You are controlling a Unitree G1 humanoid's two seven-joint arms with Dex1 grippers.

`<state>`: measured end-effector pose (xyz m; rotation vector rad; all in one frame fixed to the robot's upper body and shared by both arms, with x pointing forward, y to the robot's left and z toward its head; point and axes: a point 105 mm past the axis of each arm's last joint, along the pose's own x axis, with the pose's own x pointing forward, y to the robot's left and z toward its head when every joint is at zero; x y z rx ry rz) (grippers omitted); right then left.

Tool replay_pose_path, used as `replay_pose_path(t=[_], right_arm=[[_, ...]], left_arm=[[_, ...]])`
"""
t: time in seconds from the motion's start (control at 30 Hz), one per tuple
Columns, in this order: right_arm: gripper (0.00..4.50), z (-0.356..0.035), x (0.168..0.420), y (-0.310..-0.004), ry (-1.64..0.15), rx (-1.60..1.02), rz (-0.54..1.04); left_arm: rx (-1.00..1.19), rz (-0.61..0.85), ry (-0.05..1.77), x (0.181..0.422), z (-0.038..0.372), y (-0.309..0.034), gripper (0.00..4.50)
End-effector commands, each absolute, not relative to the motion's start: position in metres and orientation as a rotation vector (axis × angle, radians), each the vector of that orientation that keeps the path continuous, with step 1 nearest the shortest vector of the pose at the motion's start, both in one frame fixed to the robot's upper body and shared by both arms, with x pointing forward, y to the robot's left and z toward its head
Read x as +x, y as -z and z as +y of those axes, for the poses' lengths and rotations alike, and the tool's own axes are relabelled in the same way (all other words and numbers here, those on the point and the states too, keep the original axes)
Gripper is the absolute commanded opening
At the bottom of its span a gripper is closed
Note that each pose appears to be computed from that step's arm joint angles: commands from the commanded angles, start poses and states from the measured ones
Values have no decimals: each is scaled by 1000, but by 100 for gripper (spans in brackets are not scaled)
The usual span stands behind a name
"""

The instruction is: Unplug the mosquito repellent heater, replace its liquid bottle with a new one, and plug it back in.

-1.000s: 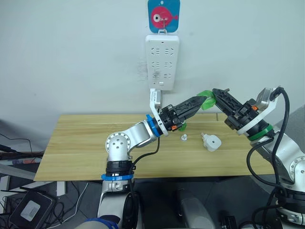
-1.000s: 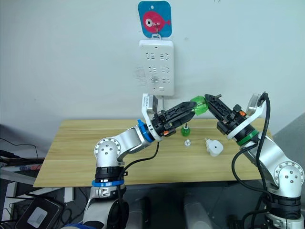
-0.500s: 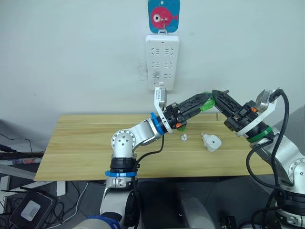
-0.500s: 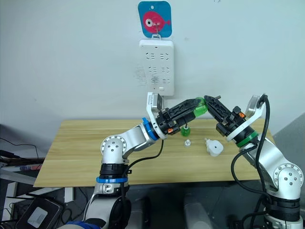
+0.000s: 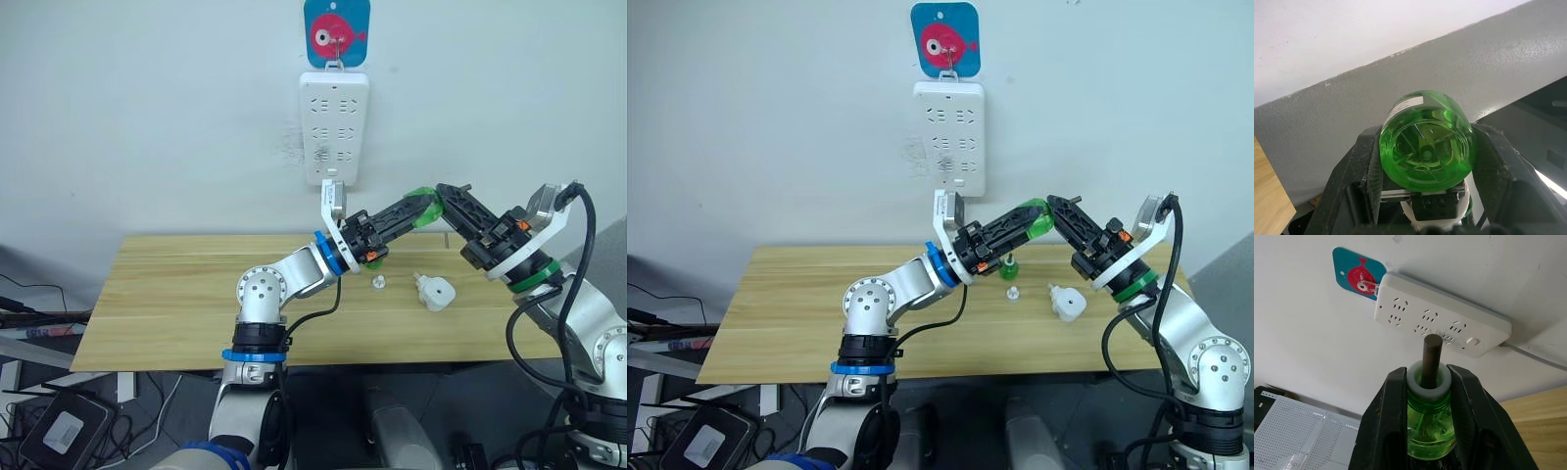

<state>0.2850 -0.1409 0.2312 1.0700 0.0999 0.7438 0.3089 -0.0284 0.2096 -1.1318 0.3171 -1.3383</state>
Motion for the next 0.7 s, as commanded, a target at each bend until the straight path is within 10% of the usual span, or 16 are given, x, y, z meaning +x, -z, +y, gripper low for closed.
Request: replay_pose_path(t=[0.03,0.33,0.7], right_arm=[[117,-137,273,-238,-799,1019,95],[444,-200,288,-162,-456,288,350],[450,-219,303,-111,-520,-586,631]], left_arm=[[-1126,296,1334,310,-27,-214,223],[-1016,263,1265,311,18,-204,223],[-651,239,1255,297,44,-172,223]])
